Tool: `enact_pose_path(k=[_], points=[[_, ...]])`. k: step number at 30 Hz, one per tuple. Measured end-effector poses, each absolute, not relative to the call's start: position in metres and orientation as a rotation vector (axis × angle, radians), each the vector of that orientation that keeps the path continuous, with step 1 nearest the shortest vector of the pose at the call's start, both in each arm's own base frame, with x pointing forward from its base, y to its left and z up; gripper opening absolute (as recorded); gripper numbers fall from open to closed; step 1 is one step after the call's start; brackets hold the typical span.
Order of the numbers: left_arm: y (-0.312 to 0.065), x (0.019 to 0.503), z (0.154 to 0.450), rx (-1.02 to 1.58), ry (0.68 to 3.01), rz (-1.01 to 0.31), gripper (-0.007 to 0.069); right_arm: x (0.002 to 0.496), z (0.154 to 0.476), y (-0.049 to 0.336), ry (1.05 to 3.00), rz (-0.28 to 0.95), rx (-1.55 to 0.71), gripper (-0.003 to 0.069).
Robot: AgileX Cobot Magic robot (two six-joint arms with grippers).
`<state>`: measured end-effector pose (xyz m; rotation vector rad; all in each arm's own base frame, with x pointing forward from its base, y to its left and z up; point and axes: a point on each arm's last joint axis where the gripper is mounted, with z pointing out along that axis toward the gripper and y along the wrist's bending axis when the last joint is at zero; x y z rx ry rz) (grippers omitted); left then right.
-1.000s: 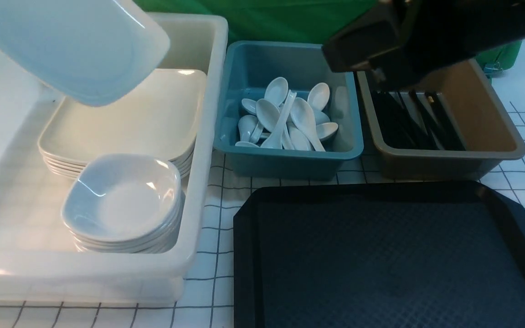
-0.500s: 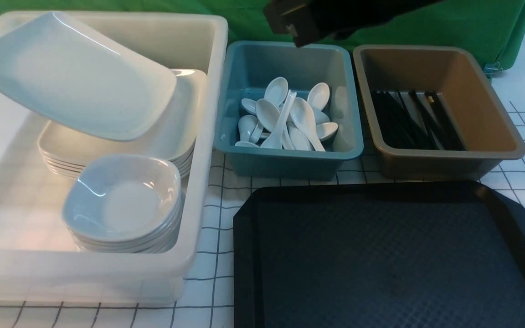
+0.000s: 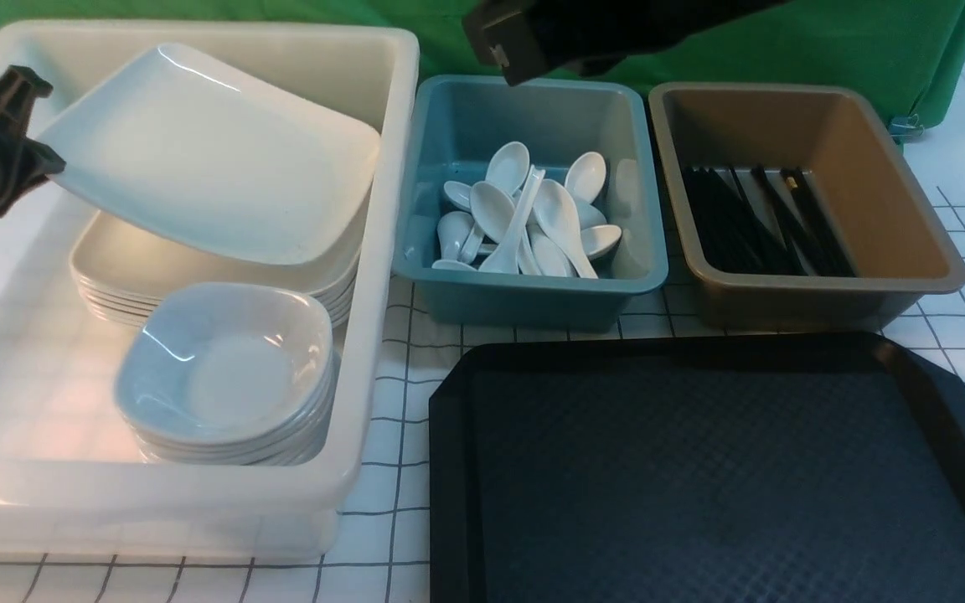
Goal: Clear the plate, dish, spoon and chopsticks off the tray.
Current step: Use the left arm to put the plate into the large storage box on the left
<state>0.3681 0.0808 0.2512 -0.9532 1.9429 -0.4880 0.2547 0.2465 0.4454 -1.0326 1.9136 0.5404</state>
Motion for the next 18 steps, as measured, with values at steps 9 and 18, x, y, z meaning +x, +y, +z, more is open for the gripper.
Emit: enact_pose_path(k=[9, 18], points=[[0.08, 0.3672, 0.2485, -0.841, 2.013, -0.414, 0.0112, 0.2541, 0.4445, 0.2463, 1.923, 0.54, -1.04, -0.0001], [0.0759, 0.3633, 0.2429, -0.656, 2.151, -0.334, 0.0381, 0.2541, 0.4445, 0.2463, 1.923, 0.54, -1.04, -0.0001]])
